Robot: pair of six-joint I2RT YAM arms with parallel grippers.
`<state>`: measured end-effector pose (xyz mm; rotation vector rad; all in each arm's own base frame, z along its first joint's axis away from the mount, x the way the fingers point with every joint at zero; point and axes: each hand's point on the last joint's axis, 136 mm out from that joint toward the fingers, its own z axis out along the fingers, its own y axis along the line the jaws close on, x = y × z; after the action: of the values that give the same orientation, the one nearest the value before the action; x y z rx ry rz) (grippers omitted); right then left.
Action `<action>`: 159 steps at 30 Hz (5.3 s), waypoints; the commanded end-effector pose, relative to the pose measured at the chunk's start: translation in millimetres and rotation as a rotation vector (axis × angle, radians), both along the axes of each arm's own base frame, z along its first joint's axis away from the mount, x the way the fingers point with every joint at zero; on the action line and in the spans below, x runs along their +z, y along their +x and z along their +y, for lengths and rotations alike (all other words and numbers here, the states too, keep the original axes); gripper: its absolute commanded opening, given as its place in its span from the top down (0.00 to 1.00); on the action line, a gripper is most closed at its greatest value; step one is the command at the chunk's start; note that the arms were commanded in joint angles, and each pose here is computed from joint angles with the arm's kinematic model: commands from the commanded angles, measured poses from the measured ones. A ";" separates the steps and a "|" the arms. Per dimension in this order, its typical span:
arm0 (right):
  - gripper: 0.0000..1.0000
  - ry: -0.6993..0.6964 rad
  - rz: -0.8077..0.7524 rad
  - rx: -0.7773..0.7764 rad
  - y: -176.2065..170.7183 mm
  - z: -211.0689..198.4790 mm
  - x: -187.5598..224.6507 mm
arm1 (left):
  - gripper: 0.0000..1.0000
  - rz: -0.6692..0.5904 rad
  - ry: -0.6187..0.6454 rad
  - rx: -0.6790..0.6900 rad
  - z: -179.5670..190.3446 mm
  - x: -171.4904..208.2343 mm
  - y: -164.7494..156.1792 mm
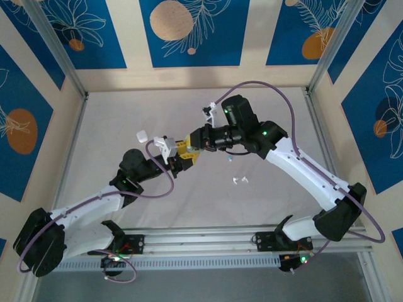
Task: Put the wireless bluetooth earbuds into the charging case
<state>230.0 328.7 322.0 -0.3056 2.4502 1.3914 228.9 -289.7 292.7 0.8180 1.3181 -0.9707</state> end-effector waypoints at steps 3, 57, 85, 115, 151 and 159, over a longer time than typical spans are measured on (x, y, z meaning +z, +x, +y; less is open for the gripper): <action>0.82 -0.055 -0.006 0.000 -5.4 -4.9 -2.7 | 0.71 -0.097 -0.078 0.013 2.2 35.7 -3.4; 0.73 -0.124 -0.070 -0.052 -0.1 -14.3 15.9 | 0.71 -0.090 -0.088 -0.005 2.1 40.0 -6.7; 0.69 -0.095 -0.106 -0.040 -13.1 -21.9 33.6 | 0.71 -0.096 -0.083 0.001 2.7 39.8 -6.5; 0.42 -0.013 0.017 0.057 -4.2 -21.1 20.5 | 0.71 -0.106 -0.087 -0.010 11.3 53.6 -20.8; 0.83 0.314 0.194 0.091 -10.7 -21.5 16.4 | 0.42 -0.054 -0.026 0.024 10.9 41.7 -12.8; 0.83 0.249 0.162 -0.139 25.2 -49.0 -17.4 | 0.26 0.005 0.019 0.112 28.5 28.8 -11.9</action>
<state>240.3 291.7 317.0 -0.0676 2.3433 1.7845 217.3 -269.8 316.0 0.7810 1.3516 -0.9112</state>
